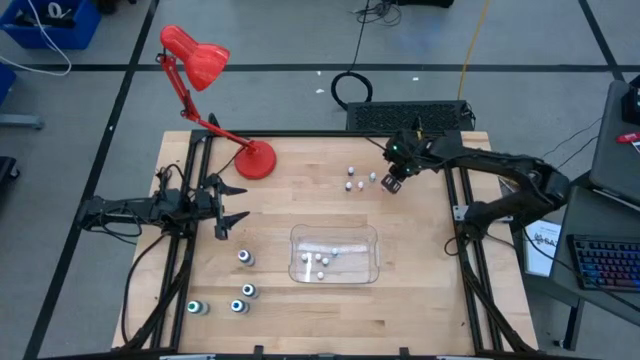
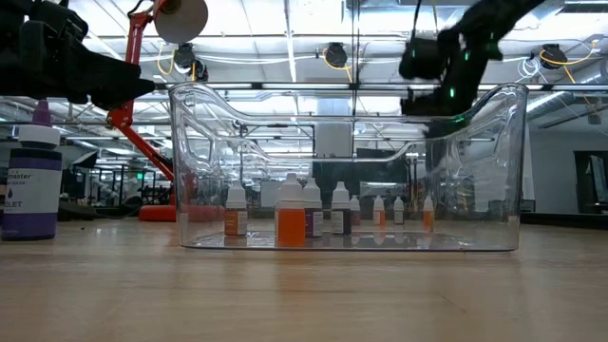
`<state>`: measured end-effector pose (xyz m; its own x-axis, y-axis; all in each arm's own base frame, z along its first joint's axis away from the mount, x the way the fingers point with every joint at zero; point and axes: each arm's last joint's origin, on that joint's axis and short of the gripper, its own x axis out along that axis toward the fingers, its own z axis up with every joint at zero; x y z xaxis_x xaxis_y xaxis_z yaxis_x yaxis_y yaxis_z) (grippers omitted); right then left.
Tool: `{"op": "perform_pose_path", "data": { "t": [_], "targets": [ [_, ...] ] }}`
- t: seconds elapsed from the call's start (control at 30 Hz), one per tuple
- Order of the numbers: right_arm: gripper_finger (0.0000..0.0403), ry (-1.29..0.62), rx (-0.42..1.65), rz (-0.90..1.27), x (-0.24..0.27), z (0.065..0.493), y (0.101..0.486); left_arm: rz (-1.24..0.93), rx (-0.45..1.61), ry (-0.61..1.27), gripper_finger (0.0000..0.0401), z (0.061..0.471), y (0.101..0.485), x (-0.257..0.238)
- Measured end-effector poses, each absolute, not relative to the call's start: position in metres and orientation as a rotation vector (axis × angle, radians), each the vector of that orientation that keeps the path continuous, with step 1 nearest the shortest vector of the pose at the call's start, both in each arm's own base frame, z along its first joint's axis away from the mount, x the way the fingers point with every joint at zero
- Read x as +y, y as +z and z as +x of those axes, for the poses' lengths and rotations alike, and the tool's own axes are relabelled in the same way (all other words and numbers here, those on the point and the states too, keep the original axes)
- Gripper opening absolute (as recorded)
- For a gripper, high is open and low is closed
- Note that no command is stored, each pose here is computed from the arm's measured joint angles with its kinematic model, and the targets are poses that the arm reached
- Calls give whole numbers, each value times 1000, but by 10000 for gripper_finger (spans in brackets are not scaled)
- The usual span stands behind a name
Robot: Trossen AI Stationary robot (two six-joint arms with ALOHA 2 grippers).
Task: Pick & Place food coloring
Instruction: Put the small green food coloring bottle into the transparent bin
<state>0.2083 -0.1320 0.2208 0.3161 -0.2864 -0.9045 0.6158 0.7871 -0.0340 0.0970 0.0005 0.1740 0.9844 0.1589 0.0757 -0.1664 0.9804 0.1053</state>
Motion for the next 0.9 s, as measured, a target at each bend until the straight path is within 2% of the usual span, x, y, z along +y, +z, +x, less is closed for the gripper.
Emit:
{"op": "perform_pose_path", "data": {
  "t": [0.3,0.5,0.7,0.9],
  "targets": [
    [35,-439,1046,232,-48,247,315,112,-67,164,306,97,174,1],
    [35,-378,1077,126,6,278,355,111,-68,164,306,97,174,1],
    [35,-316,1101,41,37,318,371,112,-67,164,306,97,174,1],
    [35,-233,1157,-54,60,357,352,112,-67,164,306,97,174,1]
  ]
}}
